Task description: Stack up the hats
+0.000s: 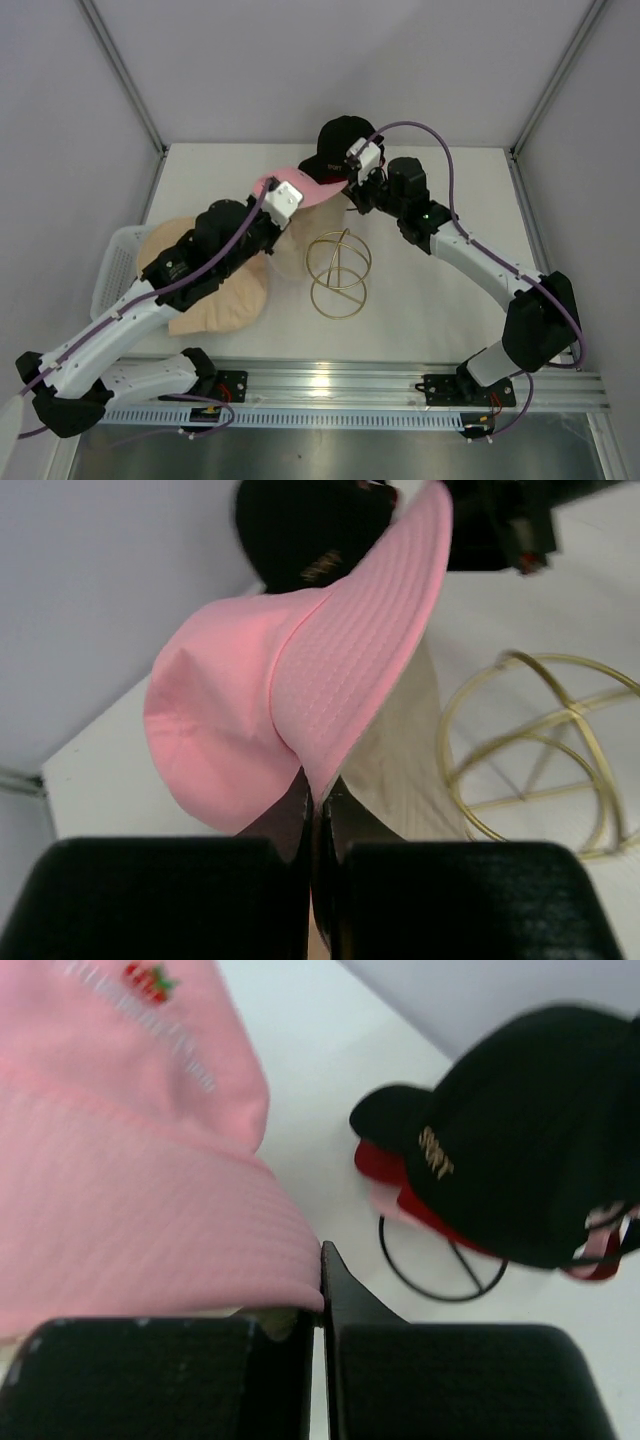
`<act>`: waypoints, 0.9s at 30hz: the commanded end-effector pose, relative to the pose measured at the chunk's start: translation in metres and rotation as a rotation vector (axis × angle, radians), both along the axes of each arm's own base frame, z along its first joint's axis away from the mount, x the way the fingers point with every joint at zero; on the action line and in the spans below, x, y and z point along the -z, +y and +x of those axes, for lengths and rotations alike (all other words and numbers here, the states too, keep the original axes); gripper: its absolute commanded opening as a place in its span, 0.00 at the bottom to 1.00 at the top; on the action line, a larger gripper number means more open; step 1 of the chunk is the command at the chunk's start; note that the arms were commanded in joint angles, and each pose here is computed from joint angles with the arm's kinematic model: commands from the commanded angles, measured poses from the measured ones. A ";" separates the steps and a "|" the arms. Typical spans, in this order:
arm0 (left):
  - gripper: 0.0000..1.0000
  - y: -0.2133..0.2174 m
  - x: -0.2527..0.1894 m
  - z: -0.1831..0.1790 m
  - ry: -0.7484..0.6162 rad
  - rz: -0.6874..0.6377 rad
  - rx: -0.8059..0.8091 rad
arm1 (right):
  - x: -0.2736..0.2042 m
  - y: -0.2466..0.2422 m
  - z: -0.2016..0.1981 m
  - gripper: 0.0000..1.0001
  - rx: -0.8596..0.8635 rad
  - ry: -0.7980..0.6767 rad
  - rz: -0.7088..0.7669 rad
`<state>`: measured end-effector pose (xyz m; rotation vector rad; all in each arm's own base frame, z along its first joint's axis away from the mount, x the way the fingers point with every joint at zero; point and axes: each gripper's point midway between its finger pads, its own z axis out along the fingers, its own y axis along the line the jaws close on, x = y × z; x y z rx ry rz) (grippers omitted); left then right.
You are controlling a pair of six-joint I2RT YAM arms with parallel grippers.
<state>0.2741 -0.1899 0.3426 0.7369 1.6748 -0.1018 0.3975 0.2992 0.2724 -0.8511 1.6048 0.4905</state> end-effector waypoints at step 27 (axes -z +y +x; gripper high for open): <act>0.01 -0.159 0.005 -0.125 0.045 0.298 0.609 | 0.082 -0.135 -0.051 0.94 0.651 0.400 0.248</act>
